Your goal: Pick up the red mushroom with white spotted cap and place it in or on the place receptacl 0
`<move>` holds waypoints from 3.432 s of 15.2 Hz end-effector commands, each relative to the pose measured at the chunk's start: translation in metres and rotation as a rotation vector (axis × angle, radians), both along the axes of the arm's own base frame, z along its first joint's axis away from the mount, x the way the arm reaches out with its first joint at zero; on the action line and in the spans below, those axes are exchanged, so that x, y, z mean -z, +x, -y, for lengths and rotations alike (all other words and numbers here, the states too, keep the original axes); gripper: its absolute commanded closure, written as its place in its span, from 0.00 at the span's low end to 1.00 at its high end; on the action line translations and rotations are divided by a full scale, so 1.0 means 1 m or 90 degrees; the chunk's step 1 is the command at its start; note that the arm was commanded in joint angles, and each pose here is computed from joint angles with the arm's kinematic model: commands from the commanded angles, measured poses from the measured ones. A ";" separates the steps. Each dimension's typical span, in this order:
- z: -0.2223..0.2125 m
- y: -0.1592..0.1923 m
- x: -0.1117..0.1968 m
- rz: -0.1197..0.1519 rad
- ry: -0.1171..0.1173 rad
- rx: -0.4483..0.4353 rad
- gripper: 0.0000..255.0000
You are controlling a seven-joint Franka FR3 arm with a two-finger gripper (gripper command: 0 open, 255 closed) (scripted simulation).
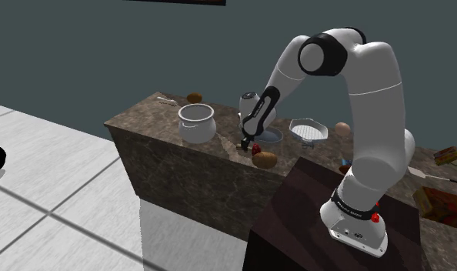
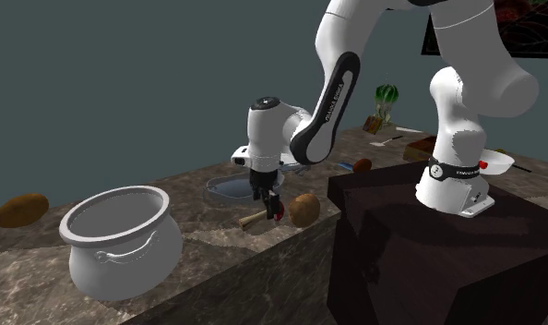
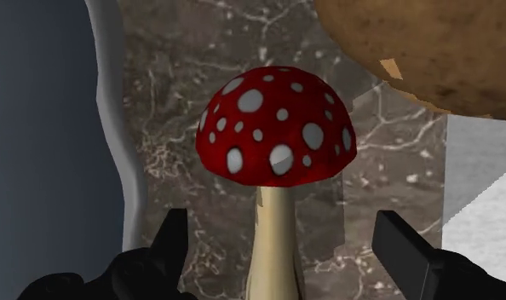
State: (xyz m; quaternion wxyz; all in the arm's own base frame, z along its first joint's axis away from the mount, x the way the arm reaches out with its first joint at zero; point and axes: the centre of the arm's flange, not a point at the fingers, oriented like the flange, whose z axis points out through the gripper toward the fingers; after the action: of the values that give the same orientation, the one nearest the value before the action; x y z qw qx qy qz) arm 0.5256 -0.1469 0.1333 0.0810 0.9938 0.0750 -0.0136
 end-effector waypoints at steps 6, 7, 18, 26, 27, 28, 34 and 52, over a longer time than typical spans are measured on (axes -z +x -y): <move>0.007 -0.001 0.037 -0.001 -0.001 -0.001 0.00; 0.007 -0.001 0.037 -0.001 -0.001 -0.001 0.00; 0.006 -0.001 0.037 -0.001 -0.001 -0.001 1.00; 0.007 -0.001 0.021 -0.001 -0.001 -0.001 1.00; 0.007 -0.001 0.015 -0.001 -0.001 -0.001 1.00; 0.007 -0.001 0.010 -0.001 -0.001 -0.001 1.00; 0.007 -0.001 -0.021 -0.001 -0.001 -0.001 1.00; 0.007 -0.001 -0.117 -0.001 -0.001 -0.001 1.00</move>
State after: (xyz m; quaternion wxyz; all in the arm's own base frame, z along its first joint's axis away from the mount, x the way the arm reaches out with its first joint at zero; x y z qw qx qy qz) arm 0.5242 -0.1529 0.2449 0.0815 0.9937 0.0761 -0.0141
